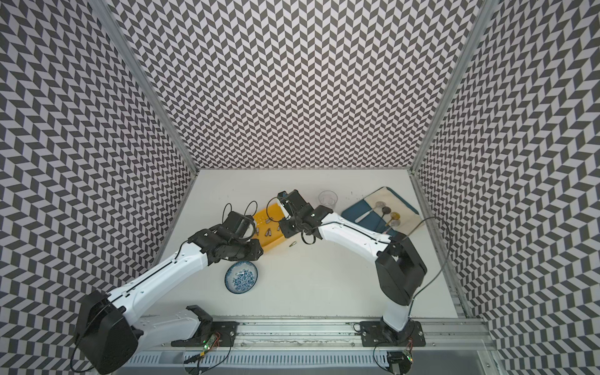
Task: Put the bit on the desktop into the storage box
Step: Pick up the screwdriver bit from the center of the board, then place the screwdriver bit in the storage box, then pick up the screwdriver bit from the center of the board.
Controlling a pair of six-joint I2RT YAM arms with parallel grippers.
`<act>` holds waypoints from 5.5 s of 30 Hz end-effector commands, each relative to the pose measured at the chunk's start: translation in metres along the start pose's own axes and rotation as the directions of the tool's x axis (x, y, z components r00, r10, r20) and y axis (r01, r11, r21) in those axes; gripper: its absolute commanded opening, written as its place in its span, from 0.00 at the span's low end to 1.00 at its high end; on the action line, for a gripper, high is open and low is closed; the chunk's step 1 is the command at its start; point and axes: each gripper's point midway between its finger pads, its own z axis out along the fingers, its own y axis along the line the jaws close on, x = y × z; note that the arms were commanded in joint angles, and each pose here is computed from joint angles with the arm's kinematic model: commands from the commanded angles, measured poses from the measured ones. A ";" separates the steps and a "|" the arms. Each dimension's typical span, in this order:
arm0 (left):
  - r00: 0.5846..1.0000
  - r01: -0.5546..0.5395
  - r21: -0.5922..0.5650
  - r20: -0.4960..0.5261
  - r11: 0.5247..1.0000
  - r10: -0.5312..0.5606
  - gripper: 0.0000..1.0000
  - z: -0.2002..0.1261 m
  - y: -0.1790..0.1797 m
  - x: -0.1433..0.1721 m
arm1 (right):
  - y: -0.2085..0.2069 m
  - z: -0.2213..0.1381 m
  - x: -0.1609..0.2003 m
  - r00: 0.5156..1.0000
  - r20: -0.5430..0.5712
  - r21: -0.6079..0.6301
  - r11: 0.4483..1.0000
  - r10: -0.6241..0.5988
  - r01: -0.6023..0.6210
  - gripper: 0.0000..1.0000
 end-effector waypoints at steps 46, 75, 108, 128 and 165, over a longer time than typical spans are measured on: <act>0.996 0.000 0.210 0.091 0.978 -0.020 0.35 -0.032 -0.034 -0.010 | -0.041 0.133 -0.036 0.996 -0.091 -0.024 1.000 -0.018 0.016 0.36; 0.998 0.003 0.192 0.066 0.981 -0.016 0.36 -0.023 -0.026 -0.001 | -0.054 0.005 0.056 0.959 -0.116 0.091 0.964 0.260 -0.250 0.46; 0.999 0.006 0.189 0.044 0.982 -0.014 0.35 -0.017 -0.023 0.005 | -0.043 0.074 0.098 0.960 -0.176 0.156 0.969 0.216 -0.190 0.45; 0.999 0.013 0.192 0.035 0.981 -0.020 0.35 -0.013 -0.021 0.010 | -0.049 0.087 0.100 0.970 -0.129 0.200 0.963 0.207 -0.179 0.44; 0.999 0.019 0.211 0.036 0.977 -0.027 0.35 -0.014 -0.023 0.012 | -0.057 0.077 0.141 0.958 -0.236 0.249 0.963 0.163 -0.102 0.27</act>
